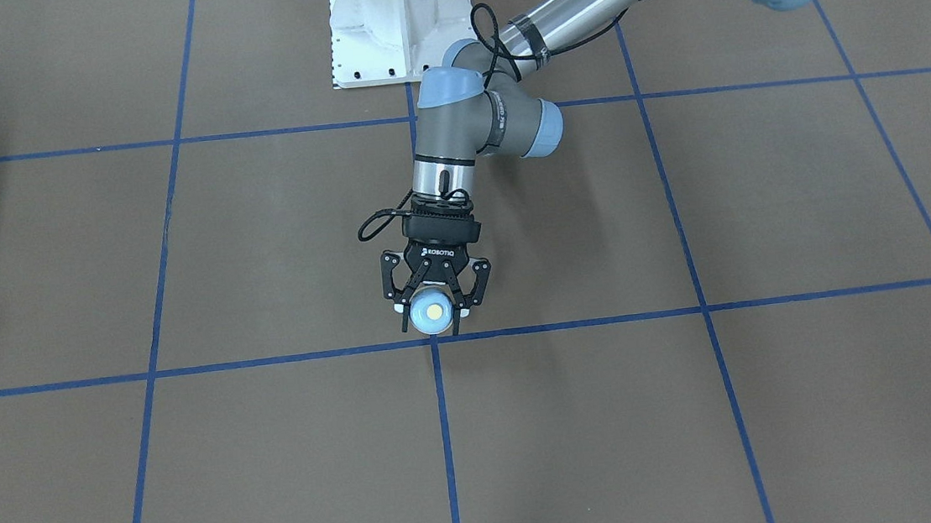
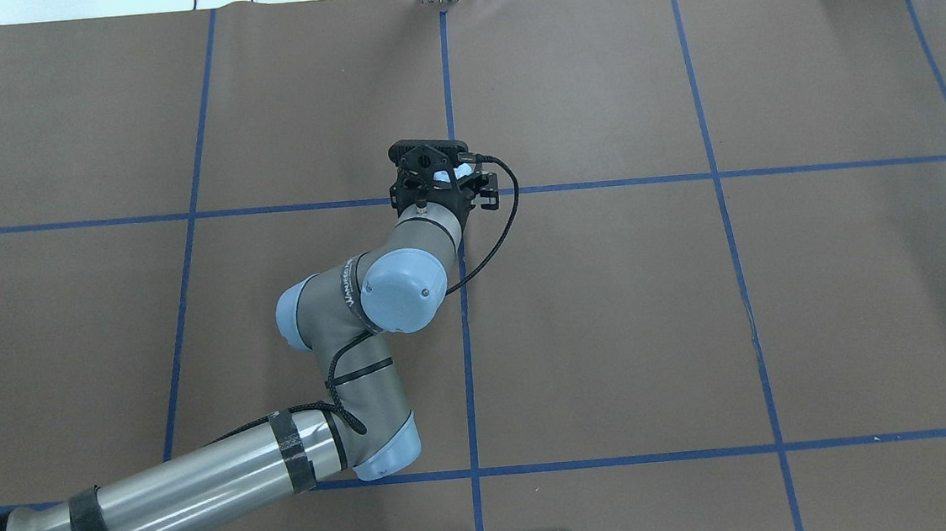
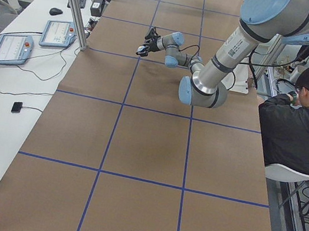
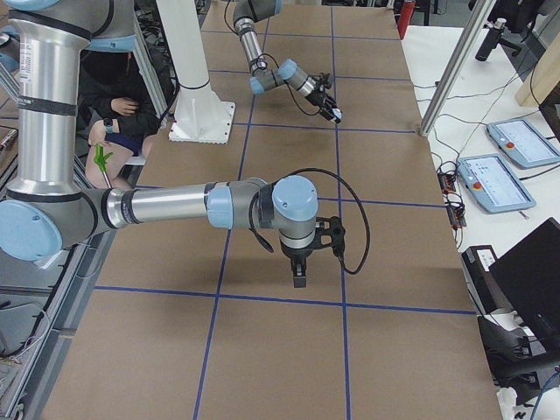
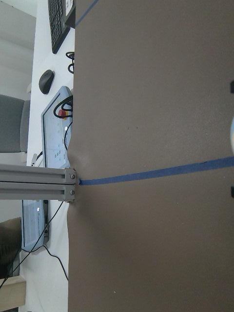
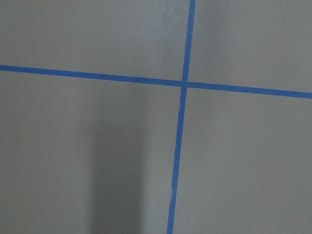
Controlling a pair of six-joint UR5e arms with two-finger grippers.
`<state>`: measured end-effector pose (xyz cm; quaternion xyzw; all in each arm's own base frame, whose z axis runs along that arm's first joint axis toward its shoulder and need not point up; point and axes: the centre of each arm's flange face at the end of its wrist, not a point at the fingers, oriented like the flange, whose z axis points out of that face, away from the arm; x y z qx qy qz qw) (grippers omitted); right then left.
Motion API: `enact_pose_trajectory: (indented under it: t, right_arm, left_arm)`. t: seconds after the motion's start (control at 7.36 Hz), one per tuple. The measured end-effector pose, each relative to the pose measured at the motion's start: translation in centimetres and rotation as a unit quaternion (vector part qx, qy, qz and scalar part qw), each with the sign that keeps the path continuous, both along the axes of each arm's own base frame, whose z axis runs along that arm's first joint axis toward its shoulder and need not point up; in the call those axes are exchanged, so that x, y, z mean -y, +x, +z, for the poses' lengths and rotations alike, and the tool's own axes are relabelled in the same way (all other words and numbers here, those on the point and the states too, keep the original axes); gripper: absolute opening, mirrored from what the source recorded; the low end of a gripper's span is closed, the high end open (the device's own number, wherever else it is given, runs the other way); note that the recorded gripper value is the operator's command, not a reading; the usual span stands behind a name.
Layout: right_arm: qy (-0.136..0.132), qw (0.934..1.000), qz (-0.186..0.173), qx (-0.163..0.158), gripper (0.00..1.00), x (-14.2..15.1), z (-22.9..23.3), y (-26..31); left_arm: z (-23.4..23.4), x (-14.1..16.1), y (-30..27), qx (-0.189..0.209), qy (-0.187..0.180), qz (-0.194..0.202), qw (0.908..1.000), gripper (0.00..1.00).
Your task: Place and press bell with both arms
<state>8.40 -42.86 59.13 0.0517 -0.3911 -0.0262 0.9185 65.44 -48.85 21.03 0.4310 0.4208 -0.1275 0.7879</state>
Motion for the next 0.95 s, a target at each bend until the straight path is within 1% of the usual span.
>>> enact_pose_trajectory:
  t: [0.54,0.95]
  right_arm:
    - [-0.001,1.0000,0.000,0.000,1.00,0.0,0.1,0.0]
    - [0.000,1.0000,0.000,0.000,1.00,0.0,0.0,0.0]
  left_arm:
    - [1.0,-0.1,1.7,0.013,-0.005,0.005,0.9999,0.00]
    - [1.5,-0.7,2.4,0.020,-0.005,0.002,0.9998,0.00]
